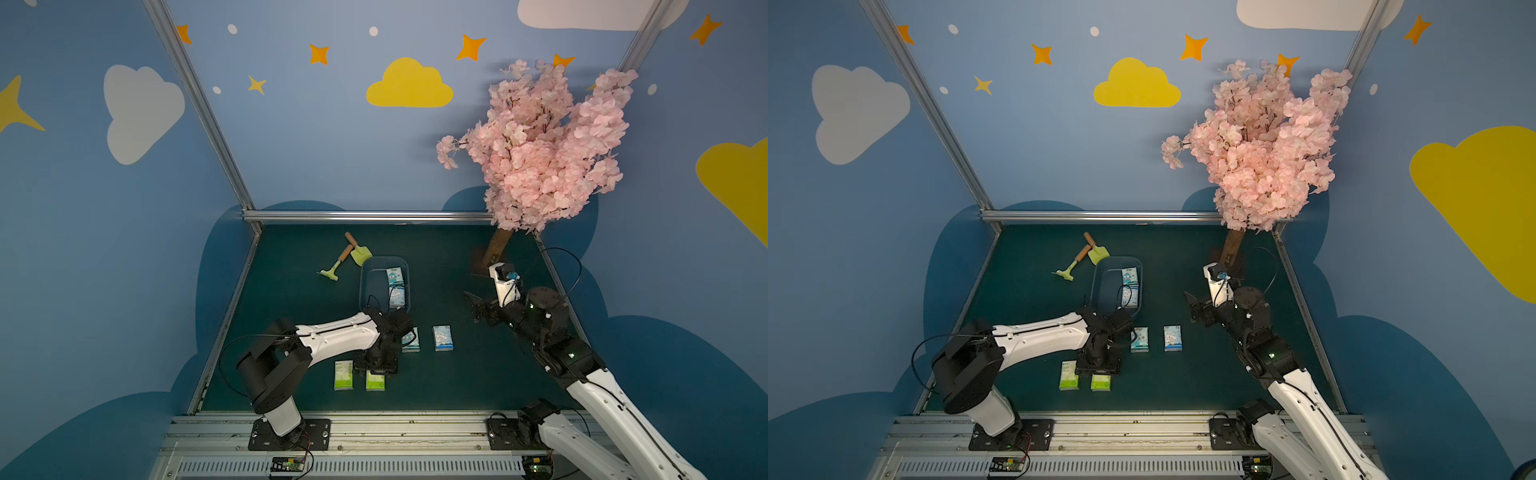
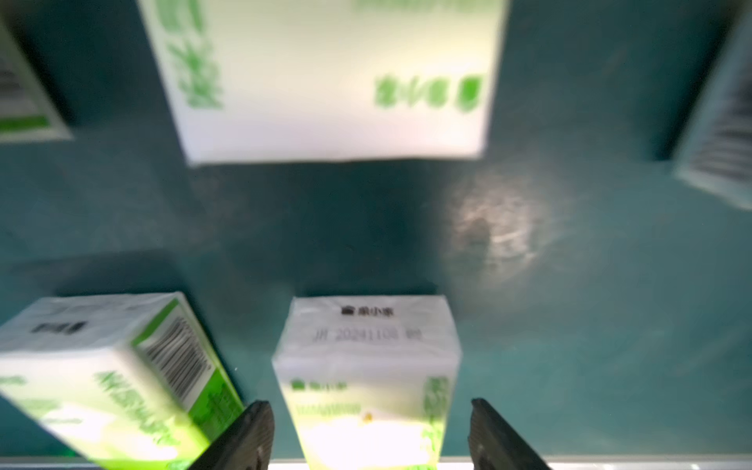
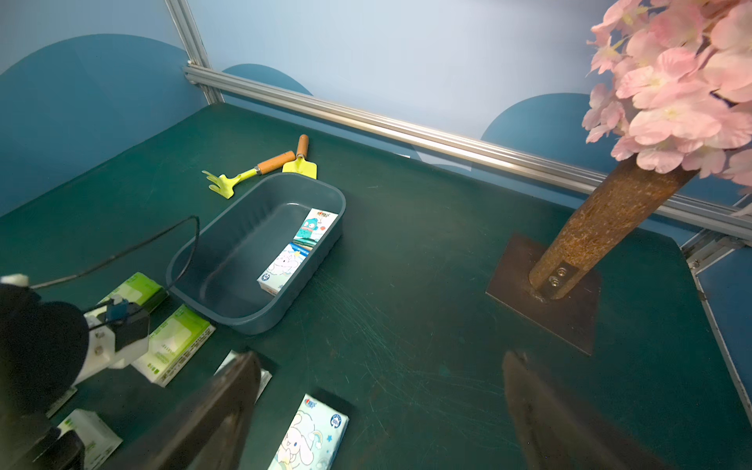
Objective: Take the pocket tissues out of the storage box
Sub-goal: Place the pocket tissues at the center of the board.
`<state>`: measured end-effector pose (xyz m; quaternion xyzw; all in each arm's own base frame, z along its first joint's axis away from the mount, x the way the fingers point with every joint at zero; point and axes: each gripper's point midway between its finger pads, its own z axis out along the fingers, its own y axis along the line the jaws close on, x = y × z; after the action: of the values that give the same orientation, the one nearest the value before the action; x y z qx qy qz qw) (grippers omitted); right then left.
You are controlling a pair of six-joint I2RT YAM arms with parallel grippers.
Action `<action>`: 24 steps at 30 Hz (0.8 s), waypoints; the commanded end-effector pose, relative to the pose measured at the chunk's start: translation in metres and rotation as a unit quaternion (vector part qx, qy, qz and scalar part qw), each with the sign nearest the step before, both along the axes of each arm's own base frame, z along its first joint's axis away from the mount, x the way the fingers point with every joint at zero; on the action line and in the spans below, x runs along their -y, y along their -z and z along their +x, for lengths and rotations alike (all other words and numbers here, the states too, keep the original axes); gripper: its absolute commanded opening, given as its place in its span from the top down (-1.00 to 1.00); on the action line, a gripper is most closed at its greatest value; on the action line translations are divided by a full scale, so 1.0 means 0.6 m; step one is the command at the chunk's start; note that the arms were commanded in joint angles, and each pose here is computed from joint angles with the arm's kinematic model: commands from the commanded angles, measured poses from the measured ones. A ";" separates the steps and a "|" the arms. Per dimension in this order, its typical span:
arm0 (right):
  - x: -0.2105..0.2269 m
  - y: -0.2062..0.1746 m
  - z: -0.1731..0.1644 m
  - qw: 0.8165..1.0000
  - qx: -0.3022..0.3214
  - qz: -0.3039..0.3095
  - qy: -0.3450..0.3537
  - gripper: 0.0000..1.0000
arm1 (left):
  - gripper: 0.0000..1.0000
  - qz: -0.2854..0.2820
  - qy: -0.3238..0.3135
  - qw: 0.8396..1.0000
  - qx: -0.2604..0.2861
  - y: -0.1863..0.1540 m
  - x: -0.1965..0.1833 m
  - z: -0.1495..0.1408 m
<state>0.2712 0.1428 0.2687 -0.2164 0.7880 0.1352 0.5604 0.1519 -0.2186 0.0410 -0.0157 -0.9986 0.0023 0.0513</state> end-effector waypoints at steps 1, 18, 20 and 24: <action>0.000 -0.007 -0.002 1.000 -0.018 -0.005 -0.001 -0.97 | -0.61 0.004 0.016 1.000 0.017 -0.034 -0.010 0.005; -0.046 0.000 0.021 0.983 -0.181 0.008 0.005 -0.96 | -0.88 -0.077 0.002 0.974 0.213 -0.194 -0.031 0.129; -0.058 0.008 0.026 0.978 -0.207 0.000 0.007 -0.96 | -0.90 -0.097 -0.017 0.965 0.245 -0.211 -0.038 0.149; -0.090 0.021 0.039 0.968 -0.248 -0.019 0.015 -0.96 | -0.97 -0.139 -0.068 0.944 0.292 -0.233 -0.065 0.185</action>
<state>0.3001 0.1940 0.2633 -0.1922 0.8874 0.1707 0.3827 0.2453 -0.1858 0.1721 0.0250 -0.9709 0.1189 -0.2064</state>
